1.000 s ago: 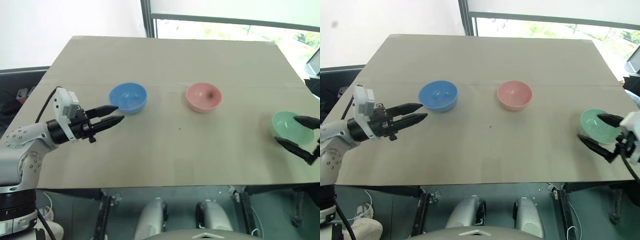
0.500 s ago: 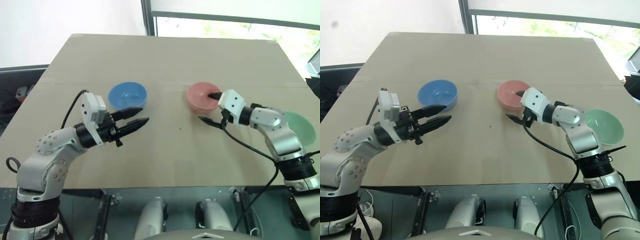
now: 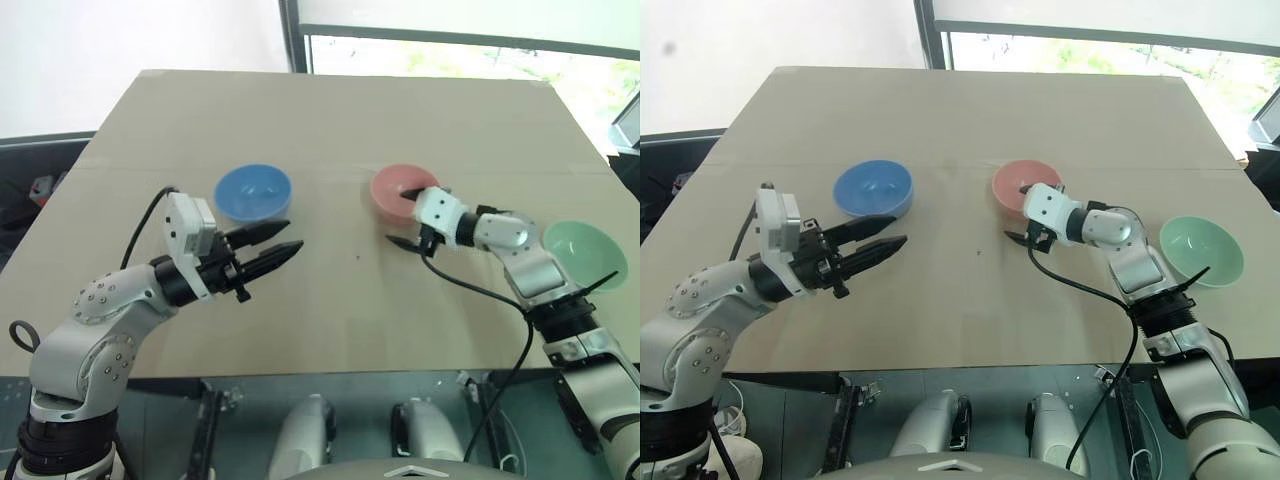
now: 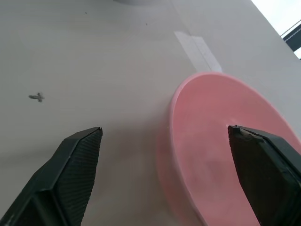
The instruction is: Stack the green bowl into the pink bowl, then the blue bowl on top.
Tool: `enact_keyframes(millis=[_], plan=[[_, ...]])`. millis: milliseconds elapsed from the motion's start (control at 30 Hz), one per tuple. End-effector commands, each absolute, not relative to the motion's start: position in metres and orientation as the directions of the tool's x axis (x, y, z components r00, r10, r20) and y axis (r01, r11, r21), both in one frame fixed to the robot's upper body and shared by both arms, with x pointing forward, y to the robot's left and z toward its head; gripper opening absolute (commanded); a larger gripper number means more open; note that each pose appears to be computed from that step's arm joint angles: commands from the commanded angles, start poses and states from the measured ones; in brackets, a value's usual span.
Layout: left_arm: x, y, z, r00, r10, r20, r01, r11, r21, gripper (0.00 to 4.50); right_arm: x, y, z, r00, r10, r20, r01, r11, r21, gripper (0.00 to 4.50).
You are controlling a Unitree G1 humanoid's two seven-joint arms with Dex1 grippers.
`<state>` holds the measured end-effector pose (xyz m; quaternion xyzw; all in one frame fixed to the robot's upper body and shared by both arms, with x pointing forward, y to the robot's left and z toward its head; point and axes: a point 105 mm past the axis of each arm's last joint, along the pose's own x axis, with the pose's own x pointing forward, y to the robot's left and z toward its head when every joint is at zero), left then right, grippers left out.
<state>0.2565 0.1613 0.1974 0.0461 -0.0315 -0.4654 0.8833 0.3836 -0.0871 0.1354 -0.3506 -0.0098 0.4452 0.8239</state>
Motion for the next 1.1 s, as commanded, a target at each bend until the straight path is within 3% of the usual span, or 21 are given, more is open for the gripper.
enact_keyframes(millis=[33, 200, 267, 300, 367, 500, 667, 800, 933, 1100], plan=[[0.250, 0.158, 0.213, 0.557, -0.829, 0.049, 0.812, 0.556, 0.175, 2.22, 0.395, -0.088, 0.145, 0.628, 0.727, -0.279, -0.695, 0.362, -0.622, 3.25], [0.249, 0.161, 0.212, 0.570, -0.820, 0.055, 0.803, 0.570, 0.174, 2.22, 0.398, -0.086, 0.142, 0.616, 0.732, -0.291, -0.698, 0.336, -0.632, 1.34], [0.249, 0.162, 0.212, 0.577, -0.815, 0.060, 0.799, 0.578, 0.169, 2.22, 0.396, -0.083, 0.144, 0.604, 0.742, -0.292, -0.698, 0.316, -0.642, 0.36], [0.249, 0.162, 0.211, 0.579, -0.813, 0.060, 0.797, 0.580, 0.167, 2.22, 0.393, -0.082, 0.145, 0.595, 0.749, -0.291, -0.700, 0.305, -0.646, 0.12], [0.249, 0.163, 0.209, 0.582, -0.811, 0.059, 0.795, 0.584, 0.163, 2.22, 0.385, -0.079, 0.148, 0.563, 0.770, -0.299, -0.711, 0.266, -0.651, 0.12], [0.251, 0.165, 0.202, 0.590, -0.805, 0.054, 0.793, 0.591, 0.148, 2.22, 0.341, -0.069, 0.146, 0.417, 0.830, -0.370, -0.790, 0.130, -0.599, 0.12], [0.255, 0.164, 0.196, 0.590, -0.806, 0.056, 0.795, 0.591, 0.136, 2.22, 0.299, -0.064, 0.131, 0.312, 0.826, -0.470, -0.866, 0.044, -0.498, 0.12], [0.256, 0.159, 0.194, 0.568, -0.821, 0.059, 0.811, 0.570, 0.129, 2.22, 0.288, -0.063, 0.121, 0.294, 0.814, -0.501, -0.898, 0.056, -0.436, 1.52], [0.259, 0.158, 0.194, 0.550, -0.833, 0.059, 0.822, 0.553, 0.133, 2.22, 0.300, -0.072, 0.142, 0.427, 0.806, -0.409, -0.845, 0.196, -0.497, 3.09], [0.261, 0.155, 0.195, 0.529, -0.847, 0.059, 0.836, 0.532, 0.138, 2.22, 0.285, -0.119, 0.188, 0.569, 0.779, -0.262, -0.801, 0.453, -0.392, 3.09]])
